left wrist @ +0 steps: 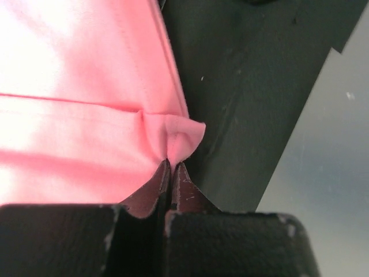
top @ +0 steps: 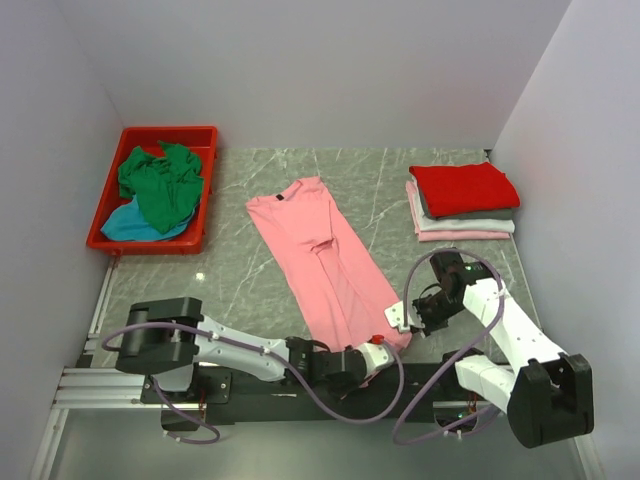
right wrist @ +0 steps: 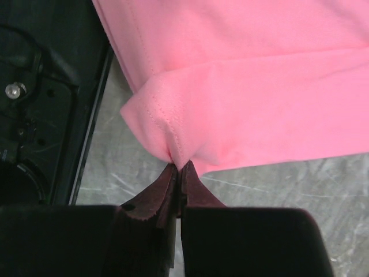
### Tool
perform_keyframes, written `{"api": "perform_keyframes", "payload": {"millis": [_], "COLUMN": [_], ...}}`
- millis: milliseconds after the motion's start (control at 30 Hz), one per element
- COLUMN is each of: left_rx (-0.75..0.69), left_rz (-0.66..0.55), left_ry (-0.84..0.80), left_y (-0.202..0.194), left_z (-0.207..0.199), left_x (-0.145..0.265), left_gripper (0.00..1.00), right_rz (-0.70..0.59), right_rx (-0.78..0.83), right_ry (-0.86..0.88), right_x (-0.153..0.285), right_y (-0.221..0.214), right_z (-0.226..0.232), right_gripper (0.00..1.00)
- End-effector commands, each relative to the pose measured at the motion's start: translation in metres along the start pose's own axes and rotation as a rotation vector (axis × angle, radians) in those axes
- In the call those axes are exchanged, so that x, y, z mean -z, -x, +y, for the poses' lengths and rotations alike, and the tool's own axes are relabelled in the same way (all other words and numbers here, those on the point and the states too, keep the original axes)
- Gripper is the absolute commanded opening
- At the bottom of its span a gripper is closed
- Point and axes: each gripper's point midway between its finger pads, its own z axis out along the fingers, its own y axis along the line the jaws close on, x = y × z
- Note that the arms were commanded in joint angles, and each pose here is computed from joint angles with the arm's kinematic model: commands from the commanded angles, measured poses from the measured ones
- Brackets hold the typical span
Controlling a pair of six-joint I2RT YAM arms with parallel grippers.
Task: Fold and stack the t-shirts
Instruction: Fold the tshirt
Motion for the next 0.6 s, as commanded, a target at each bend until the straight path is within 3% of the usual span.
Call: {"api": "perform_keyframes", "payload": {"millis": [0,267,567], "left_rx": [0.004,0.062,0.23], "left_rz": [-0.057,-0.136,-0.304], "left_ry": [-0.099,-0.109,0.023], "left_y": [0.02,0.045,0.081], "left_z": [-0.006,0.035,0.135], "left_x": [0.016,0.04,0.064], "left_gripper": [0.0,0.0,0.0], "right_rz": [-0.073,-0.15,-0.176], "right_rx": [-0.019,-0.097,-0.213], "right_ry": [-0.043,-0.076,-0.115], "right_x": [0.012,0.024,0.028], "right_y": [0.019,0.035,0.036], "right_z": [-0.02,-0.055,-0.132], "right_gripper": [0.0,0.0,0.0]}}
